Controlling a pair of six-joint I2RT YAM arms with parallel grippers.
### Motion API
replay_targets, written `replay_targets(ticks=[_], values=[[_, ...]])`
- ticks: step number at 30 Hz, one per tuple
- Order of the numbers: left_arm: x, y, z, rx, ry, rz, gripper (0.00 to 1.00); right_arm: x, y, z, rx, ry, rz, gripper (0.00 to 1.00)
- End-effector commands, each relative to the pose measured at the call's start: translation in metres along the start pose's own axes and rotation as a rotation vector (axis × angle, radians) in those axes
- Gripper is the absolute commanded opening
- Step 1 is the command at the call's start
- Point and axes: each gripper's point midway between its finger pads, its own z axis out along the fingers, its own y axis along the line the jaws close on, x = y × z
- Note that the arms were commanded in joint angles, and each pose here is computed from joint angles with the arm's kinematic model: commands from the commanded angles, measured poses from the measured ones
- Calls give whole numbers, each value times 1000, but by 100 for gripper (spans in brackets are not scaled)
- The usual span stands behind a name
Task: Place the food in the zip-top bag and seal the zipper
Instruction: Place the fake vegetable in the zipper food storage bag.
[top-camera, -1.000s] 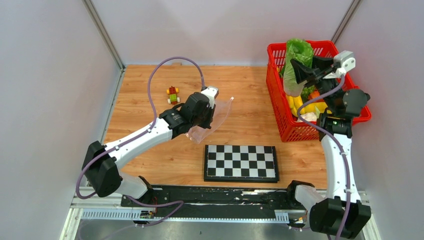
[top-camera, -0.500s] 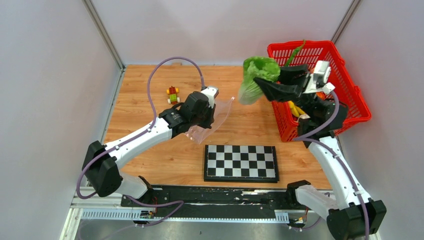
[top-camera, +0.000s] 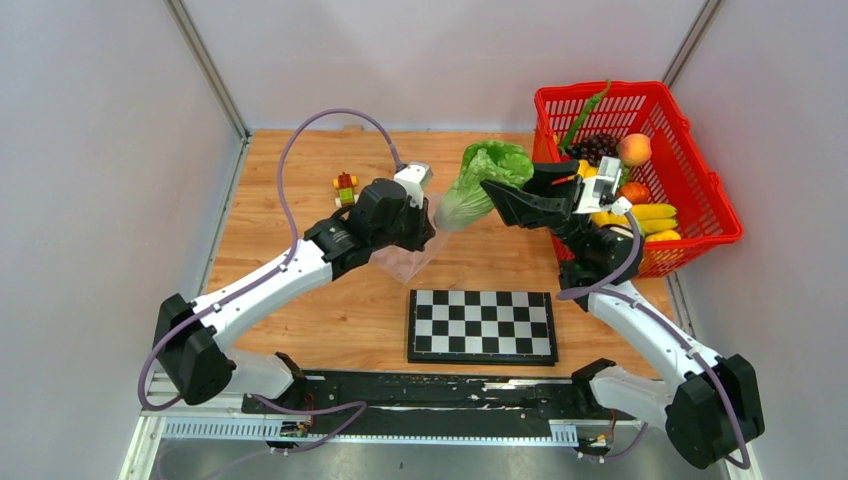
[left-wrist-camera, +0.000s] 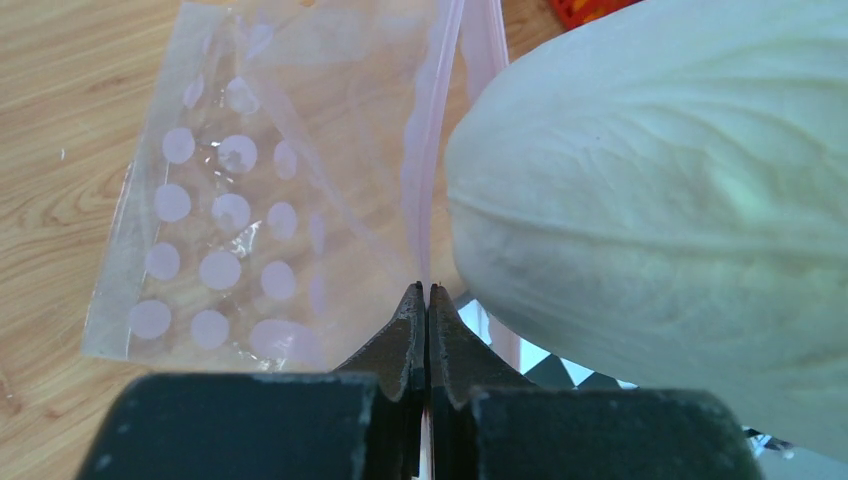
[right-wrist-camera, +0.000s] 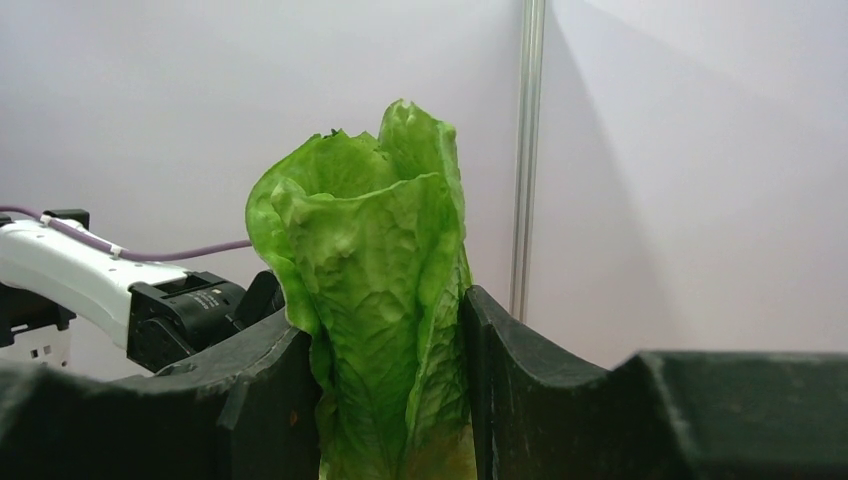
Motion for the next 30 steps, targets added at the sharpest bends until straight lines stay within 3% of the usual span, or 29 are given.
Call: replay_targets(ticks=[1, 5, 9, 11, 30], values=[[-22, -9, -12, 46, -89, -27, 0, -35, 14, 1, -37, -172, -18, 0], [-24, -10, -13, 50, -99, -31, 0, -29, 12, -1, -26, -174, -17, 0], [-20, -8, -12, 45, -88, -31, 0, -55, 10, -7, 32, -254, -104, 0], [-16, -7, -11, 42, -81, -31, 0, -60, 8, -4, 49, -233, -135, 0], [-31, -25, -21, 158, -148, -130, 0, -22, -2, -11, 66, -199, 2, 0]])
